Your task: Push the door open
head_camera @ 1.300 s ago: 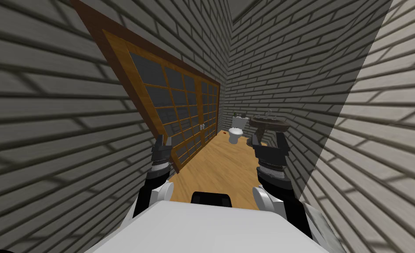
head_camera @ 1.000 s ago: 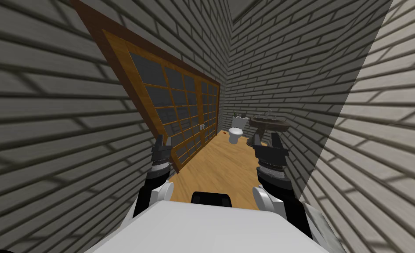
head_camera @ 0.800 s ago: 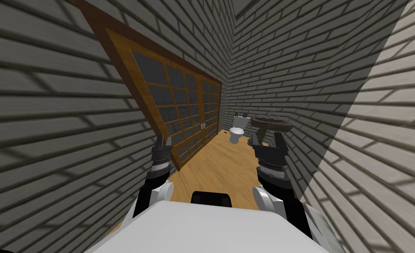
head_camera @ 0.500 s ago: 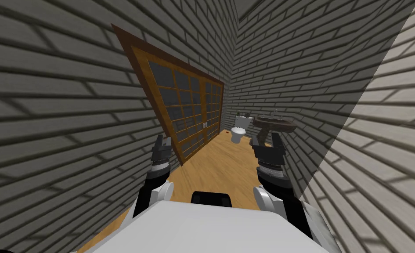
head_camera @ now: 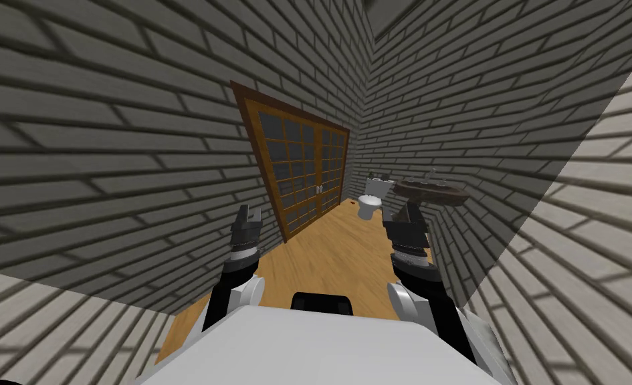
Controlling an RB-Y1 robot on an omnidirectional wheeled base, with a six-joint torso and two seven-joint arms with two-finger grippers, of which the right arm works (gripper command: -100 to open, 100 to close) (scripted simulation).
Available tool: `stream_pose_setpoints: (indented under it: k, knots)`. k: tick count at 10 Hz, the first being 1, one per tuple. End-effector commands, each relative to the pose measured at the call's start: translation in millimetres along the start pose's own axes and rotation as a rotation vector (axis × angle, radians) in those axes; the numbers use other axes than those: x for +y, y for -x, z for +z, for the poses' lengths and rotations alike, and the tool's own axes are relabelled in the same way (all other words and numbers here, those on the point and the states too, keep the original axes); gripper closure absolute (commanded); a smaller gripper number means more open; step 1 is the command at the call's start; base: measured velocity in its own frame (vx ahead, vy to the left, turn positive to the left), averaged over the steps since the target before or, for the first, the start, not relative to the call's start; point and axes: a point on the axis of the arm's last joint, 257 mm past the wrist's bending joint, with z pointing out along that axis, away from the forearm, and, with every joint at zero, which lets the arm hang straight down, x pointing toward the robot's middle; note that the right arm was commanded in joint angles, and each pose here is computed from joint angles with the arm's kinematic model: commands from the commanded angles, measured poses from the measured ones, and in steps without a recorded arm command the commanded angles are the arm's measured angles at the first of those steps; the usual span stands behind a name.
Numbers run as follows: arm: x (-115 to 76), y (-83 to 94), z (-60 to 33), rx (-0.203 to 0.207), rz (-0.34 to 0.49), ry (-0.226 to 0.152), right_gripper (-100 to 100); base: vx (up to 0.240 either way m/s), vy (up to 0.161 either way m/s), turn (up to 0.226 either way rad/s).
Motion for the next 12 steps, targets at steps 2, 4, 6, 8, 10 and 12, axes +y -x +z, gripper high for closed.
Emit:
stream_pose_setpoints:
  k: [2,4,6,8,10,12]
  knots:
    - [-14.0,3.4,-1.4,0.009,-0.026,-0.038,-100,-0.059,-0.02,0.262]
    - [-26.1,7.6,-2.1,0.015,-0.051,-0.072,-100,-0.055,-0.009,0.284]
    - [-38.6,12.8,-3.1,0.02,-0.077,-0.107,-100,-0.075,0.004,0.326]
    - [-52.2,19.6,-4.4,0.021,-0.105,-0.146,-100,-0.035,0.002,0.287]
    - [-65.5,27.3,-6.1,0.02,-0.133,-0.185,-100,0.01,-0.007,0.305]
    - [-78.4,35.9,-8.1,0.017,-0.161,-0.223,-100,0.014,-0.009,0.279]
